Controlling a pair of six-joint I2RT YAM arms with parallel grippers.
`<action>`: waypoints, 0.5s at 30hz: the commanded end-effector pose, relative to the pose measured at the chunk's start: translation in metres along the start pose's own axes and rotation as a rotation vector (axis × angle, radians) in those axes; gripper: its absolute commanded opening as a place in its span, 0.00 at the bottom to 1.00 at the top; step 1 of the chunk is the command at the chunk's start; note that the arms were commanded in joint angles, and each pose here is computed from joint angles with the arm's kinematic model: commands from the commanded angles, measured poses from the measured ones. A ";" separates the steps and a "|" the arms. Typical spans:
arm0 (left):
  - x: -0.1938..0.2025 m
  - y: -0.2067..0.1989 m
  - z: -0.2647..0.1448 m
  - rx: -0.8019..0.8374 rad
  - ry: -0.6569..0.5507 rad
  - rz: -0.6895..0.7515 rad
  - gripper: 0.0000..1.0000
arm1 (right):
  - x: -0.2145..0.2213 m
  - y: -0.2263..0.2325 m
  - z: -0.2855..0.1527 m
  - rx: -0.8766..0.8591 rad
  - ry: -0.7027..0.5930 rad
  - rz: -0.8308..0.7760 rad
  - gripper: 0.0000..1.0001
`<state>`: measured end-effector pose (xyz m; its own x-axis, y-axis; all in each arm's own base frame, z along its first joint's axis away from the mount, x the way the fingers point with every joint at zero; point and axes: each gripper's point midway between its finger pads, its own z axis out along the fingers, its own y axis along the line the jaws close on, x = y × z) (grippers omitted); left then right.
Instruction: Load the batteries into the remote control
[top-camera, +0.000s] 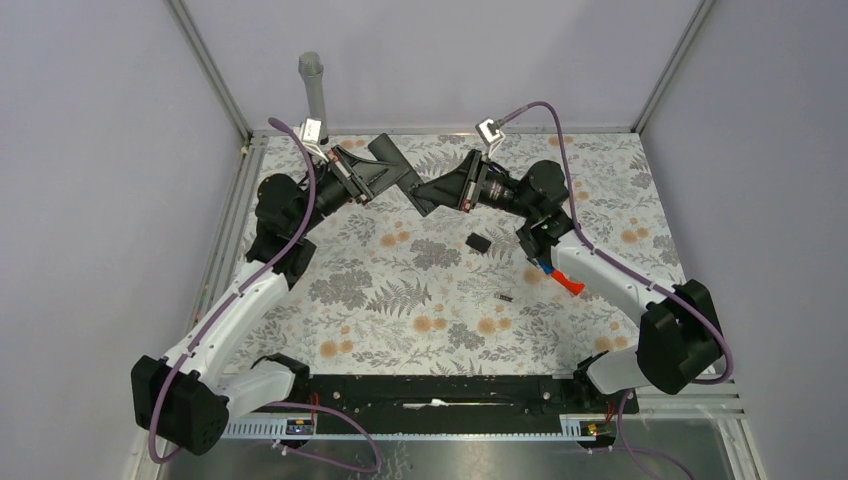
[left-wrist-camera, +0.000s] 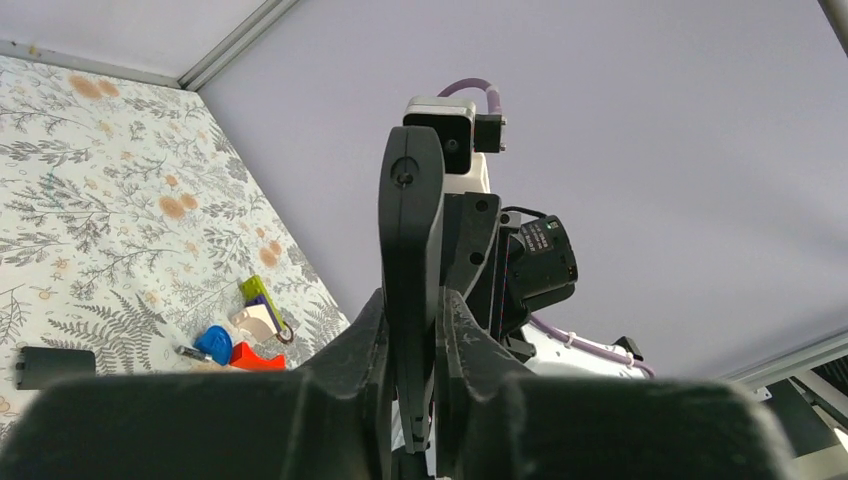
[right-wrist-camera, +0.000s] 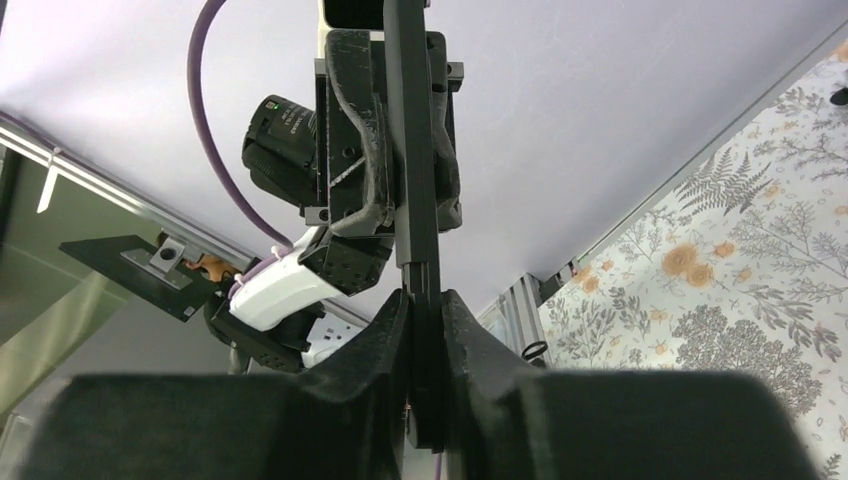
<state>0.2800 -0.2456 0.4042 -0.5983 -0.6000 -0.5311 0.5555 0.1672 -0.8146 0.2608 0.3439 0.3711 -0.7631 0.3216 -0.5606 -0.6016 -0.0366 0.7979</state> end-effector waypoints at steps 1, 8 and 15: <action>-0.014 -0.037 -0.001 0.079 -0.033 0.126 0.00 | 0.000 0.015 0.004 -0.033 0.029 -0.028 0.37; -0.013 -0.008 -0.014 -0.108 0.056 0.388 0.00 | -0.014 -0.029 -0.039 0.280 0.021 -0.221 0.91; -0.020 0.015 -0.030 -0.210 0.110 0.508 0.00 | 0.014 -0.111 -0.126 0.755 0.114 -0.196 0.78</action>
<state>0.2843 -0.2216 0.3927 -0.4299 -0.4034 -0.8077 0.6412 0.4934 -0.5877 0.2944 0.2704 0.3180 -0.6534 0.3048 -0.6930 -0.5542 0.4310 0.7121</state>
